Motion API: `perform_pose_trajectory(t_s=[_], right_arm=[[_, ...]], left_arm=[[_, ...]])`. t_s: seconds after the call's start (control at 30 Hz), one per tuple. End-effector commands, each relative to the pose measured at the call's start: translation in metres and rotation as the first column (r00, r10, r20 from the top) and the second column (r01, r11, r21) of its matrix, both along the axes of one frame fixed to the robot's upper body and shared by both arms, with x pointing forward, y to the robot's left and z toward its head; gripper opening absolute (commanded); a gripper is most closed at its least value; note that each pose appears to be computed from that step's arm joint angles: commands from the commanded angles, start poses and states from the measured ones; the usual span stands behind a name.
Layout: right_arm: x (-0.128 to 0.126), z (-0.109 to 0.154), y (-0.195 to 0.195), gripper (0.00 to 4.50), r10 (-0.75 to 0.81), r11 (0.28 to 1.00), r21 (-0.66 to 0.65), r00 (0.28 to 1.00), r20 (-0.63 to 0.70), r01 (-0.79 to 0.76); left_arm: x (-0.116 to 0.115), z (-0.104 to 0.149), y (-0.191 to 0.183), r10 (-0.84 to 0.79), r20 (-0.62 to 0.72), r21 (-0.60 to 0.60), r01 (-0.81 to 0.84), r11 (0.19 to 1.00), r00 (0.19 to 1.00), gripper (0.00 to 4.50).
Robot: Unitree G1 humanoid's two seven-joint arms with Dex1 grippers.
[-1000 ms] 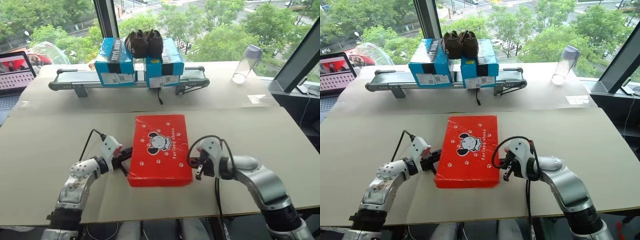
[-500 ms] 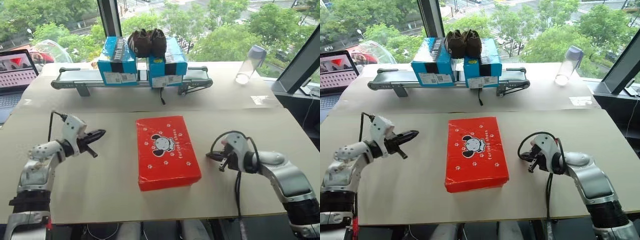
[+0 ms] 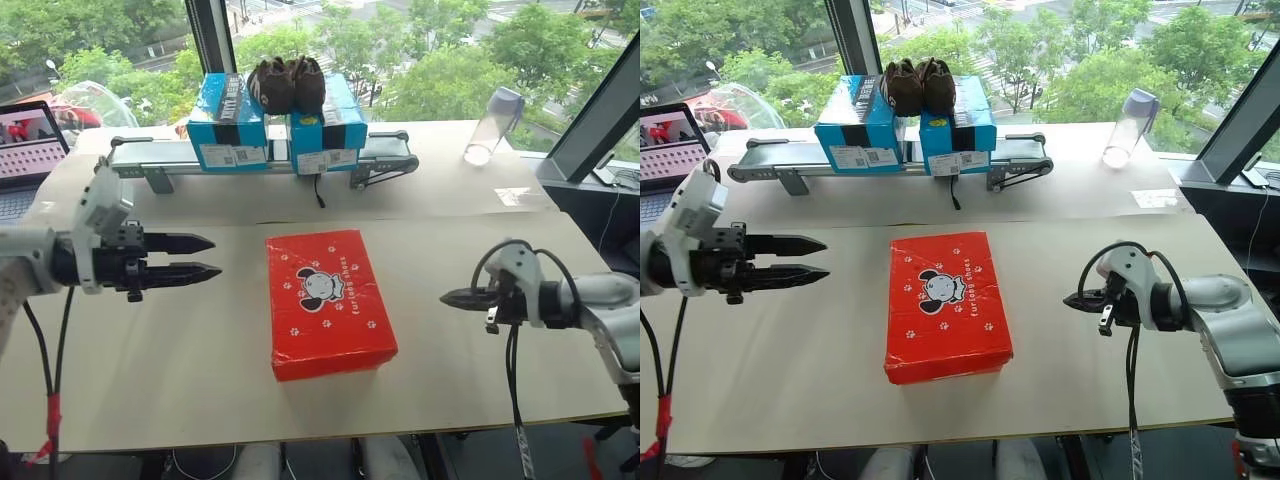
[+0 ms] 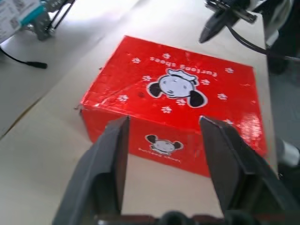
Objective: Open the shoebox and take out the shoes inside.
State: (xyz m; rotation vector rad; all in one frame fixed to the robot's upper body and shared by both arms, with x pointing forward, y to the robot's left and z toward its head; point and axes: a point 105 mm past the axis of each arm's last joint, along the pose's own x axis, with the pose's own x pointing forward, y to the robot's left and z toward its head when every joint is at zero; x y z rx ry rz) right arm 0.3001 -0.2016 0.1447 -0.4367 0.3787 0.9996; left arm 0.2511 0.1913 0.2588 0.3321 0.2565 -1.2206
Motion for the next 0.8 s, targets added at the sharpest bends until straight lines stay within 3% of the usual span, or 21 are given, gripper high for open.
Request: perform_pose_trajectory(t_s=[0.03,0.1,0.37,0.6,0.8], right_arm=[[0.004,-0.002,0.030,0.00,0.088,0.995,0.049,0.996,0.033,-0.090],[0.002,-0.008,0.044,0.00,0.131,0.989,0.061,0.991,0.019,-0.132],[-0.010,-0.012,0.080,0.00,0.266,0.955,0.139,0.964,-0.018,-0.261],[-0.017,0.046,0.115,0.00,0.367,0.882,0.320,0.930,-0.003,-0.347],[-0.013,0.109,0.153,0.00,0.444,0.809,0.372,0.888,0.119,-0.454]], left_arm=[[-0.017,0.017,-0.020,-0.103,0.012,0.075,0.102,0.992,0.995,4.04],[-0.019,0.022,-0.021,-0.109,0.025,0.119,0.105,0.987,0.994,4.45],[-0.024,0.046,-0.018,-0.074,0.082,0.156,0.060,0.986,0.994,4.45],[-0.023,0.071,-0.008,0.023,0.108,-0.102,-0.012,0.995,0.994,4.45],[-0.039,0.092,0.005,0.093,0.158,-0.152,-0.069,0.986,0.983,4.45]])
